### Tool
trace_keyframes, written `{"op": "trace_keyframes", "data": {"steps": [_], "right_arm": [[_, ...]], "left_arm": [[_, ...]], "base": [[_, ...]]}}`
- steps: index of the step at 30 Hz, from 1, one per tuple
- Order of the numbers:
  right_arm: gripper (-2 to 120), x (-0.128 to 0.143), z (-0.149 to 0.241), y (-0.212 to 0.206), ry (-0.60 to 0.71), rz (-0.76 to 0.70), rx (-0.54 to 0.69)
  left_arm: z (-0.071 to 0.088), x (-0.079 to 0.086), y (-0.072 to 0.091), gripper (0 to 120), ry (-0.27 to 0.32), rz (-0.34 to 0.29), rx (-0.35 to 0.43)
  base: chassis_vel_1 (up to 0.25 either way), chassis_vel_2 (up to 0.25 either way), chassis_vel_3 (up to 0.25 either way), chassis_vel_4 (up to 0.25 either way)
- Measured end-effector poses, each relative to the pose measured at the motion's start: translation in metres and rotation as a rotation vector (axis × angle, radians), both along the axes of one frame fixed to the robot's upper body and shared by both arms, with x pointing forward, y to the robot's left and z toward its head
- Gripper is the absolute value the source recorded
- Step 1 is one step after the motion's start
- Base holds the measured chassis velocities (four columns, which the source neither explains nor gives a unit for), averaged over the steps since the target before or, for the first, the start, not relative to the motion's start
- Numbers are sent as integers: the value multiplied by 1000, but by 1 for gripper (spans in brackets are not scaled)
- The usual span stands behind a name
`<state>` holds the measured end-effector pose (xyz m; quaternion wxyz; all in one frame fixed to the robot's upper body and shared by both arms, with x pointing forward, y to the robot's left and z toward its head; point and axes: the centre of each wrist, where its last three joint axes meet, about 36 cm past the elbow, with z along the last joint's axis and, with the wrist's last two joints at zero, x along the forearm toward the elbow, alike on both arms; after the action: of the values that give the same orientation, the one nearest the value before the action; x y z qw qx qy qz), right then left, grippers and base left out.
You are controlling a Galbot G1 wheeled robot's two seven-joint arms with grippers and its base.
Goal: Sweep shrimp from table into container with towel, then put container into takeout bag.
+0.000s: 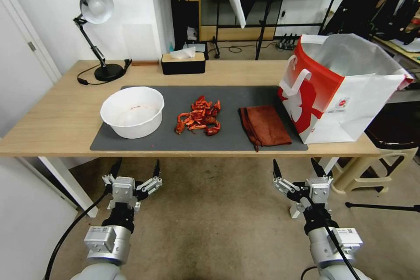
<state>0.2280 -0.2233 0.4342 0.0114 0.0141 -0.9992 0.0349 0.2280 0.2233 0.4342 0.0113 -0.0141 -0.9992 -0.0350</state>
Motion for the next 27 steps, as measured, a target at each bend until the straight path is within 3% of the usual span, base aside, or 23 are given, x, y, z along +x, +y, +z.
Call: {"op": "trace_keyframes", "data": {"steps": [23, 27], "right_arm": [[100, 0, 0, 0, -1, 0, 0], [100, 3, -3, -2, -24, -11, -2]], "left_arm": [[0, 0, 0, 100, -1, 0, 0], [-8, 7, -2, 100, -42, 35, 6]], "base": [[0, 0, 0, 0], [0, 0, 0, 0]]}}
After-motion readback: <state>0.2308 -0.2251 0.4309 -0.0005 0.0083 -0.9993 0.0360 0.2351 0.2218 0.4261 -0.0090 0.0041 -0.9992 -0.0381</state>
